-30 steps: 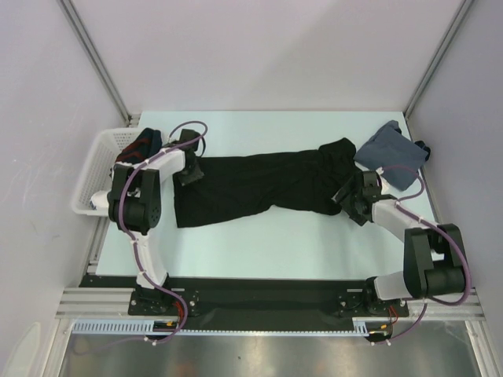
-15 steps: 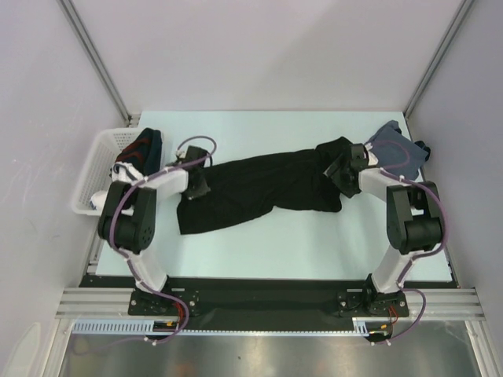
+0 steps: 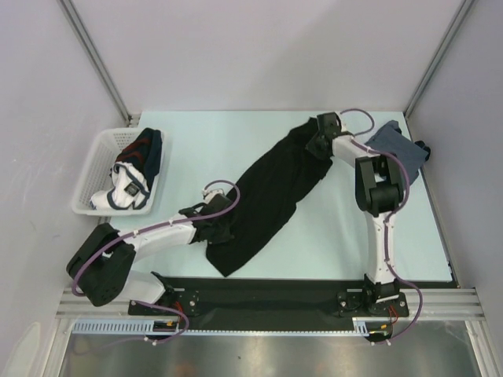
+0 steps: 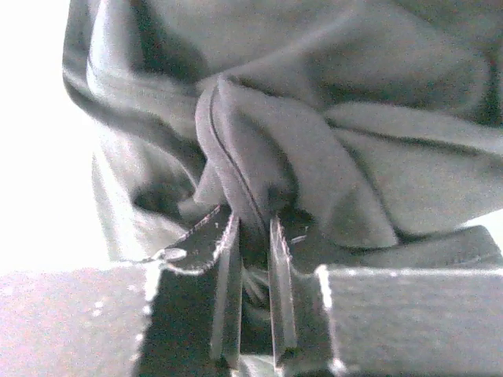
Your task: Fold and stack the tank tops
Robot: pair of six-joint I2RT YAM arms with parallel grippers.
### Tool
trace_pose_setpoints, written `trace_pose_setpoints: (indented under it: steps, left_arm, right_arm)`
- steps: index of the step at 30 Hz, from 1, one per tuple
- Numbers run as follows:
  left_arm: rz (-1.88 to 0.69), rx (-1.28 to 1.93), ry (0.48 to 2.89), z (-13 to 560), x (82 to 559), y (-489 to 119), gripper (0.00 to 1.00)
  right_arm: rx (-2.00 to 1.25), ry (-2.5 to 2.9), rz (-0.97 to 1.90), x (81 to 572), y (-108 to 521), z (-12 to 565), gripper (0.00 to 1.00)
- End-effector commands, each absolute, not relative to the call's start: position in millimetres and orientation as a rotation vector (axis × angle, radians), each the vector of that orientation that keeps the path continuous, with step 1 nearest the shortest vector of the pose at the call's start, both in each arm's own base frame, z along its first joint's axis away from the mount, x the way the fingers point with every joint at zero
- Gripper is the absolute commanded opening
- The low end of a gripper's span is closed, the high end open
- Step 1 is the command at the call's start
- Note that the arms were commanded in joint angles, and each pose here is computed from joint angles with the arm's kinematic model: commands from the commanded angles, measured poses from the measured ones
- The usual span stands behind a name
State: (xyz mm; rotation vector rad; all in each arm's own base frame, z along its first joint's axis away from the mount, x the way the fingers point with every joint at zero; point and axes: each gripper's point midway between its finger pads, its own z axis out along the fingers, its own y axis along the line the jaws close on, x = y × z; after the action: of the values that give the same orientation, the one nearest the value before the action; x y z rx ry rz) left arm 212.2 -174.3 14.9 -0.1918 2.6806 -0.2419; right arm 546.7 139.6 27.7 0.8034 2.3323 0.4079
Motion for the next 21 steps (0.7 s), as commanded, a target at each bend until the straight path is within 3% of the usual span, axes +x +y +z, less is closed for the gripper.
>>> trace_pose_setpoints:
  steps: [1, 4, 6, 9, 11, 12, 15, 16, 19, 21]
  left_arm:
    - [-0.276, -0.228, 2.858, -5, 154, -186, 0.00]
    - [-0.345, -0.212, 2.886, -11, 138, -205, 0.00]
    - [-0.400, -0.182, 2.878, -14, 132, -220, 0.01]
    - [-0.528, -0.218, 2.830, -9, 128, -247, 0.16]
    - [-0.582, -0.216, 2.811, -7, 122, -256, 0.20]
    - [-0.614, -0.217, 2.801, -5, 122, -262, 0.24]
    - [-0.581, -0.197, 2.828, -8, 116, -264, 0.49]
    - [-0.573, -0.187, 2.832, -7, 115, -266, 0.61]
    - [-0.549, -0.155, 2.823, -2, 107, -268, 0.77]
    - [-0.537, -0.157, 2.802, 6, 107, -265, 0.80]
  right_arm:
    - [0.743, 2.360, 0.436, 581, 153, 16, 0.16]
    - [0.669, 2.271, 0.556, 622, 172, 41, 0.17]
    - [0.659, 2.268, 0.606, 638, 179, 22, 0.17]
    - [0.631, 2.203, 0.768, 667, 193, 22, 0.07]
    - [0.608, 2.133, 0.882, 683, 200, 32, 0.08]
    - [0.593, 2.106, 0.907, 688, 202, 39, 0.24]
    - [0.516, 2.040, 0.901, 696, 204, 59, 0.83]
    - [0.489, 2.019, 0.889, 698, 203, 67, 0.88]
    - [0.424, 2.010, 0.834, 698, 194, 80, 0.91]
    - [0.382, 2.005, 0.795, 697, 184, 94, 0.89]
